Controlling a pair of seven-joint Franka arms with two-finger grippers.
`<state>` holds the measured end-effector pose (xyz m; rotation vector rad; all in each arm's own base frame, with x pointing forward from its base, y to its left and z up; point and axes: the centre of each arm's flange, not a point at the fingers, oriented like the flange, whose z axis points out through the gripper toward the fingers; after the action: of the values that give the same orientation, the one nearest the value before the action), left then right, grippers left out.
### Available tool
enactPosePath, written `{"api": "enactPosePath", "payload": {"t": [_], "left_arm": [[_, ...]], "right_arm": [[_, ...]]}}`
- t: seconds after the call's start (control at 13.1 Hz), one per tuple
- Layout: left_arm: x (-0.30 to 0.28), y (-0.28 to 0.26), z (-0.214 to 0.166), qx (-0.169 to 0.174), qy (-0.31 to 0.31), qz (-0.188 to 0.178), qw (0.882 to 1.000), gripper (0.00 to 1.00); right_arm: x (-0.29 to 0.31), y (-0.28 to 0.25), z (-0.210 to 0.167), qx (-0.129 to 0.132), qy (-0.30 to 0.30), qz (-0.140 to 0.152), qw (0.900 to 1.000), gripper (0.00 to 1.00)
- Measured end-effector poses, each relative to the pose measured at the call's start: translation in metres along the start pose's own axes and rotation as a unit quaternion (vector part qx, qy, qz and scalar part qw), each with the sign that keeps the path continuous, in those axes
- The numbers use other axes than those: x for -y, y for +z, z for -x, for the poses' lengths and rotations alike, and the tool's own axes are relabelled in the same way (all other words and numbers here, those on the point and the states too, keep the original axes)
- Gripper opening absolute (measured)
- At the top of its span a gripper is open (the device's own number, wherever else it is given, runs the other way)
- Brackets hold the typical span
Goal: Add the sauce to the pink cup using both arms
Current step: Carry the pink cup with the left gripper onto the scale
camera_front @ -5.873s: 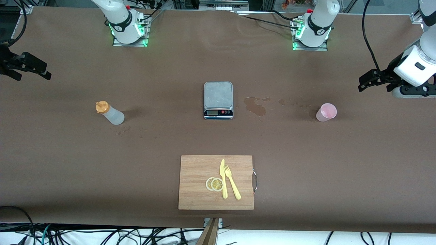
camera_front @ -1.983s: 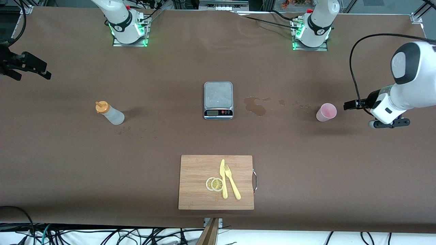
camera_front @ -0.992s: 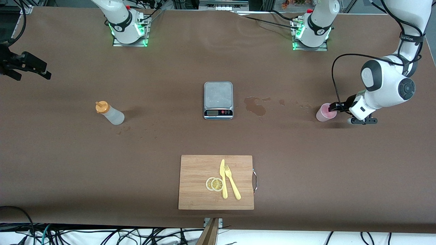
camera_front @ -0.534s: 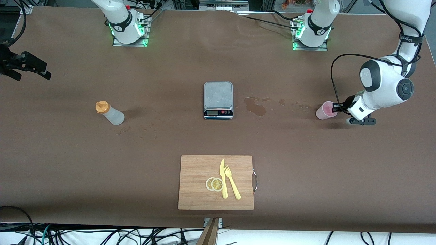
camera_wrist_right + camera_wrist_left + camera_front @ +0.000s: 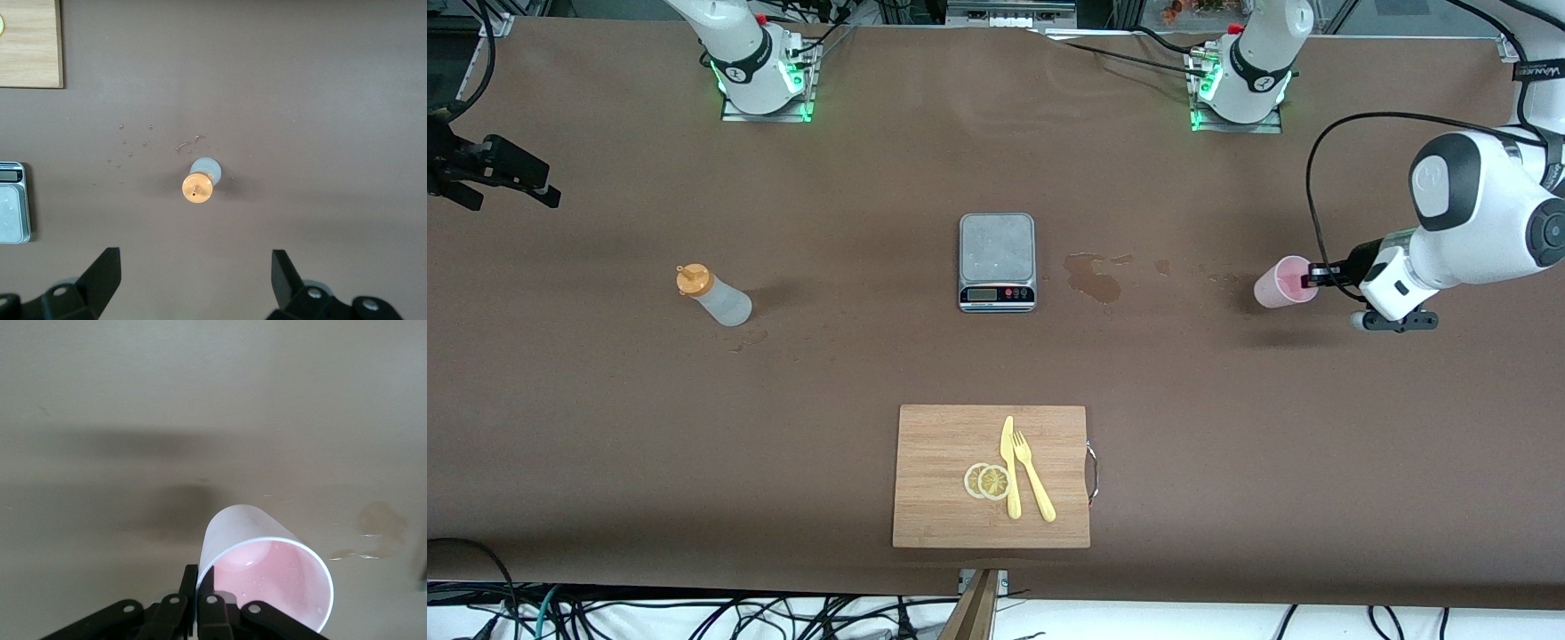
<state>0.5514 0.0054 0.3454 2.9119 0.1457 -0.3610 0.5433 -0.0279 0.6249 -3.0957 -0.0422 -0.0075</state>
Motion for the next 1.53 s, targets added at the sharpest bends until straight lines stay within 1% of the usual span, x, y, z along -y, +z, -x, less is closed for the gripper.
{"api": "enactPosePath", "payload": {"t": [0.15, 0.31, 0.53, 0.61, 0.69, 0.92, 1.07, 1.22, 1.3, 1.53], "left_arm": [[-0.054, -0.001, 0.009, 0.007, -0.017, -0.004, 1.000, 0.03], [-0.111, 0.008, 0.024, 0.017, -0.030, -0.012, 0.999, 0.03], [-0.204, 0.031, 0.059, 0.032, -0.032, -0.023, 0.999, 0.03], [-0.231, 0.038, 0.072, 0.034, -0.037, -0.015, 0.999, 0.03], [-0.256, 0.044, 0.083, 0.029, -0.041, -0.005, 0.999, 0.03], [-0.322, 0.074, 0.110, 0.003, -0.057, 0.025, 0.998, 0.03], [-0.356, 0.102, 0.125, -0.005, -0.069, 0.044, 0.997, 0.03], [-0.374, 0.132, 0.131, -0.005, -0.079, 0.057, 0.995, 0.03], [-0.377, 0.148, 0.131, -0.004, -0.080, 0.054, 0.995, 0.03], [-0.378, 0.181, 0.125, -0.015, -0.086, 0.037, 0.996, 0.03]], "right_arm": [[-0.001, 0.000, 0.000, 0.000, 0.001, 0.000, 1.000, 1.00], [-0.003, 0.000, 0.000, 0.000, 0.000, 0.000, 1.000, 1.00], [-0.004, 0.000, 0.000, 0.000, -0.001, 0.000, 1.000, 1.00], [-0.004, 0.000, 0.000, 0.000, -0.002, 0.000, 1.000, 1.00], [-0.004, 0.000, 0.000, 0.000, -0.002, 0.000, 1.000, 1.00], [-0.004, 0.000, 0.000, 0.000, -0.002, 0.000, 1.000, 1.00], [-0.007, 0.000, 0.001, 0.000, -0.003, 0.000, 1.000, 1.00], [-0.008, 0.000, 0.001, 0.000, -0.005, 0.000, 1.000, 1.00], [-0.008, 0.000, 0.001, 0.000, -0.005, 0.000, 1.000, 1.00], [-0.009, 0.000, 0.001, 0.000, -0.005, 0.000, 1.000, 1.00]]}}
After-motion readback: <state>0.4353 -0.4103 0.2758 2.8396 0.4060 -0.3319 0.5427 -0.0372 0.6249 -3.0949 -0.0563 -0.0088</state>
